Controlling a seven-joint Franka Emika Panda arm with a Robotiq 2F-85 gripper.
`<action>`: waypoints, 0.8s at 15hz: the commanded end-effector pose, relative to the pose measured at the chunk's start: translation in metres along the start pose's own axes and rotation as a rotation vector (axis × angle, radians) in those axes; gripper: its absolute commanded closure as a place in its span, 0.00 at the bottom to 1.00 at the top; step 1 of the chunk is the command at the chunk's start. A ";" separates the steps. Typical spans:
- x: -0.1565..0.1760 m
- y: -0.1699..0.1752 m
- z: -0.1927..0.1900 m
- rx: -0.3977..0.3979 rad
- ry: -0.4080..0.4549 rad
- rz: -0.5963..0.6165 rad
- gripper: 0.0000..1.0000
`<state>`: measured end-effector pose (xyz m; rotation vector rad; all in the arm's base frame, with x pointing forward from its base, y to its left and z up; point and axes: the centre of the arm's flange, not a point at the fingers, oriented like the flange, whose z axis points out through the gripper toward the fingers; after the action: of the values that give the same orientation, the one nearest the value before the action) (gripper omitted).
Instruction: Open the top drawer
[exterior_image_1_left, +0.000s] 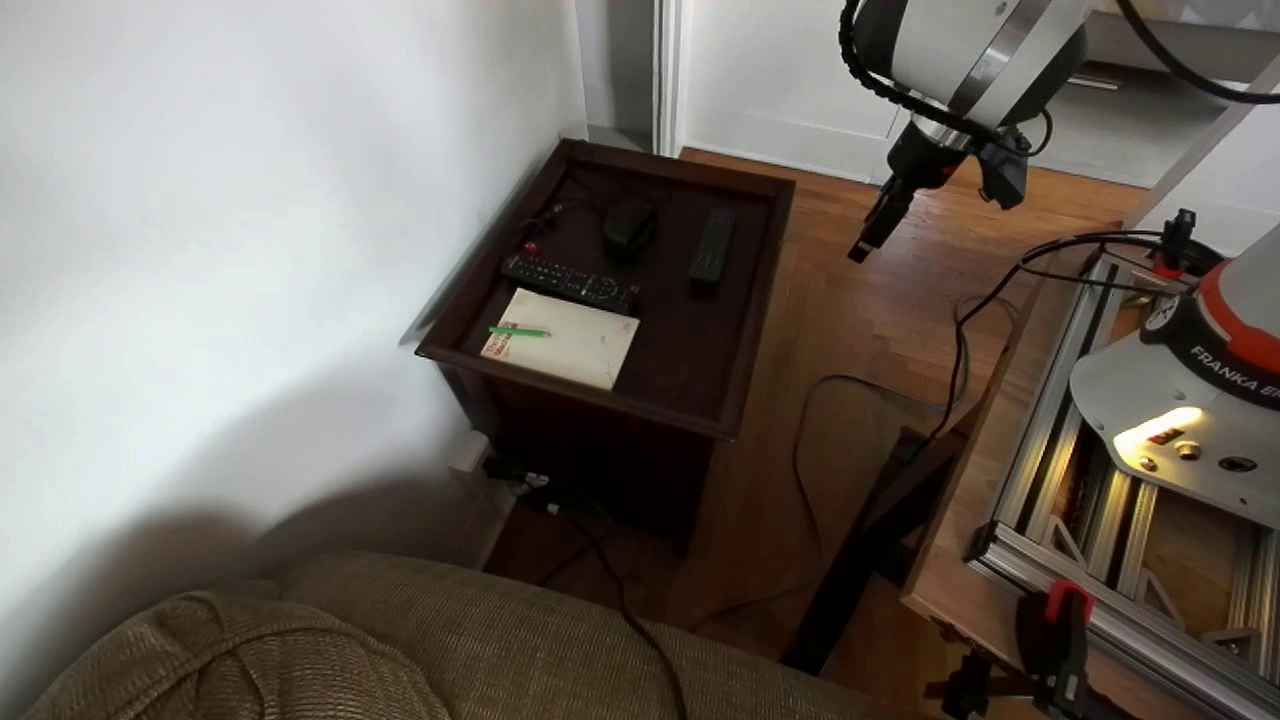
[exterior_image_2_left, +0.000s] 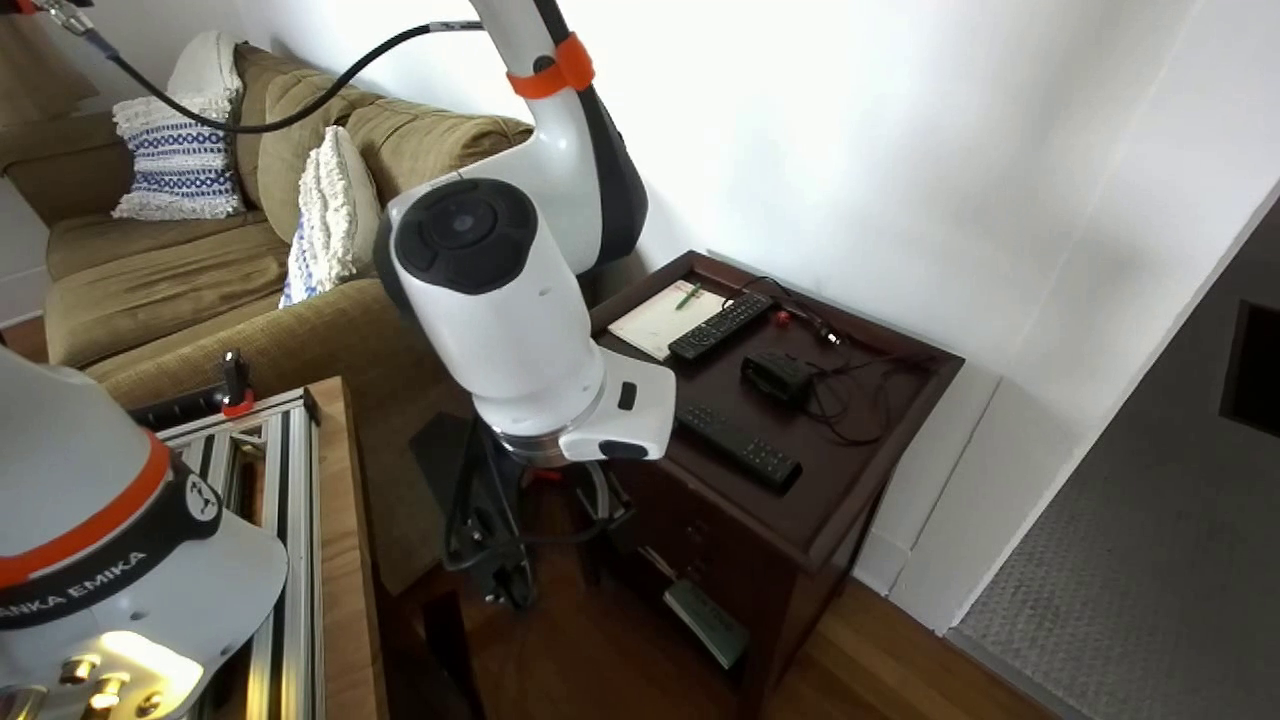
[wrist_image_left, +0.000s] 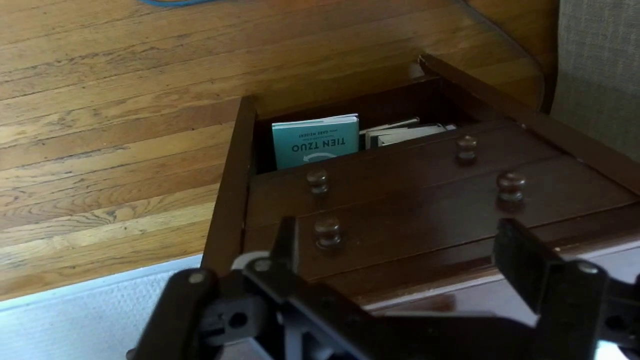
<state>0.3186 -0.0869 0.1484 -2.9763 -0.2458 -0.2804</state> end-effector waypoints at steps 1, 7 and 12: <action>-0.044 -0.010 0.041 -0.003 0.064 0.008 0.00; -0.059 -0.029 0.063 0.004 0.087 0.060 0.00; -0.064 -0.043 0.089 0.015 0.107 0.048 0.00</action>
<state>0.2820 -0.0499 0.1100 -2.9095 -0.0635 -0.3853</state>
